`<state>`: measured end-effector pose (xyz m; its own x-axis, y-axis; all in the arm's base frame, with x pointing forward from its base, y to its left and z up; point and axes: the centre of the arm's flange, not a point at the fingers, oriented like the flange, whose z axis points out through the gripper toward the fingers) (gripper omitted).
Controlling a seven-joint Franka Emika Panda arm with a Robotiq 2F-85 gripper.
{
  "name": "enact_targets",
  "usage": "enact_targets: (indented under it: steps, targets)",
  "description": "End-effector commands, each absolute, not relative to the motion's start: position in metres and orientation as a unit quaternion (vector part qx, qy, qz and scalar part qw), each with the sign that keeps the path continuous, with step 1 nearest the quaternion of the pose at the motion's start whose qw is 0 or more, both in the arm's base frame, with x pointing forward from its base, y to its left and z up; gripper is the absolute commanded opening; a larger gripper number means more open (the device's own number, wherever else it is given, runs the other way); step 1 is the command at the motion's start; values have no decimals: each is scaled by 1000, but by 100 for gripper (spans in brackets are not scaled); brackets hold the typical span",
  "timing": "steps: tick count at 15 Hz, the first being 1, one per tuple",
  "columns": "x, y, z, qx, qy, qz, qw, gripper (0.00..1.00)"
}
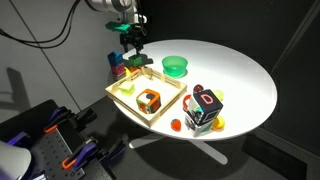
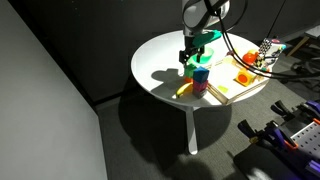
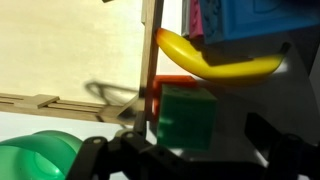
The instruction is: Put the green block inside the tray and the blue block over the pink block
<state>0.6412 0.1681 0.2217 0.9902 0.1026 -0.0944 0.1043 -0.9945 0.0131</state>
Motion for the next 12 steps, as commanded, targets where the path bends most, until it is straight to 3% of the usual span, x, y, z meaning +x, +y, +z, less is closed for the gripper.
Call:
enact_targets:
  steps: [1,10,12]
  targets:
    - [659,172,216,998,38,-50,23,100]
    - [669,172,201,998,27,-54,24,100]
    - [670,171,199,998,27,-55,26,74]
